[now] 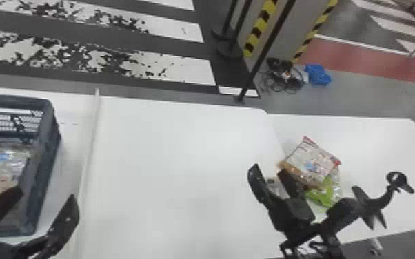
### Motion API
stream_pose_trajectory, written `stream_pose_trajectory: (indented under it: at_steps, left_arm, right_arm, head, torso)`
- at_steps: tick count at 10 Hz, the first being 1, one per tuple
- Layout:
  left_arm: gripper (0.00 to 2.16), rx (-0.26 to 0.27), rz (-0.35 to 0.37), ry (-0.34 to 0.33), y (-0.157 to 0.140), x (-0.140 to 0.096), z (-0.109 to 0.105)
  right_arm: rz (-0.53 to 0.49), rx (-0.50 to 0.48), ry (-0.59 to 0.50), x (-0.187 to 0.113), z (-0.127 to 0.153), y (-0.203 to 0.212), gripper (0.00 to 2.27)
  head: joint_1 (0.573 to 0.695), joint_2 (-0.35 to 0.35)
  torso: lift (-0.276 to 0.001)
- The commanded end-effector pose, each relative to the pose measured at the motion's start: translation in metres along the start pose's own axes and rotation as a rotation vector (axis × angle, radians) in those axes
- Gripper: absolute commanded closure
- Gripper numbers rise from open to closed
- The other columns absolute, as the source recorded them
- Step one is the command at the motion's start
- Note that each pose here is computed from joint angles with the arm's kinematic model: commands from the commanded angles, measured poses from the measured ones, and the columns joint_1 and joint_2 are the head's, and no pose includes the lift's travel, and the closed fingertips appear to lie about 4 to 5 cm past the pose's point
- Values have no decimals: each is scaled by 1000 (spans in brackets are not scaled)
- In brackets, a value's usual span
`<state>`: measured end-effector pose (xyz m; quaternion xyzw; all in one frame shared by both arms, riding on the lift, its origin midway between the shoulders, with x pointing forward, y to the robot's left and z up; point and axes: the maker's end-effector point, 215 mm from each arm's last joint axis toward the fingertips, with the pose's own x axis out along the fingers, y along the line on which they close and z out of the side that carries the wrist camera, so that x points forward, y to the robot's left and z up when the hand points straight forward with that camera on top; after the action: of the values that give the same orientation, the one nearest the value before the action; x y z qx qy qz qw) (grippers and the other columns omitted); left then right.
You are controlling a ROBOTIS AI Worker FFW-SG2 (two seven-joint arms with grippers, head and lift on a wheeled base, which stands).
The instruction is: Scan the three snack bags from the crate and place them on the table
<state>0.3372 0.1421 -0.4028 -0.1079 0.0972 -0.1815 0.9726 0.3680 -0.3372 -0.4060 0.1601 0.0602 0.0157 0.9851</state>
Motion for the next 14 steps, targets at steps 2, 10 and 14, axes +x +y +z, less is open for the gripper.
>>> stream_pose_trajectory:
  at_steps: [2, 10, 14]
  left_arm:
    - [83, -6, -6, 17, -4, 1, -2]
    - [90, 51, 113, 82, 70, 2, 32]
    - [144, 32, 245, 232, 123, 32, 50]
  right_arm:
    - [56, -51, -87, -11, -7, 71, 90]
    - [19, -180, -154, -30, -8, 70, 90]
    - [50, -213, -284, -42, 19, 76, 90]
  head:
    - [695, -295]
    - [695, -131]
    - [695, -44]
  torso:
    - [-37]
    - [-37]
    - [-37]
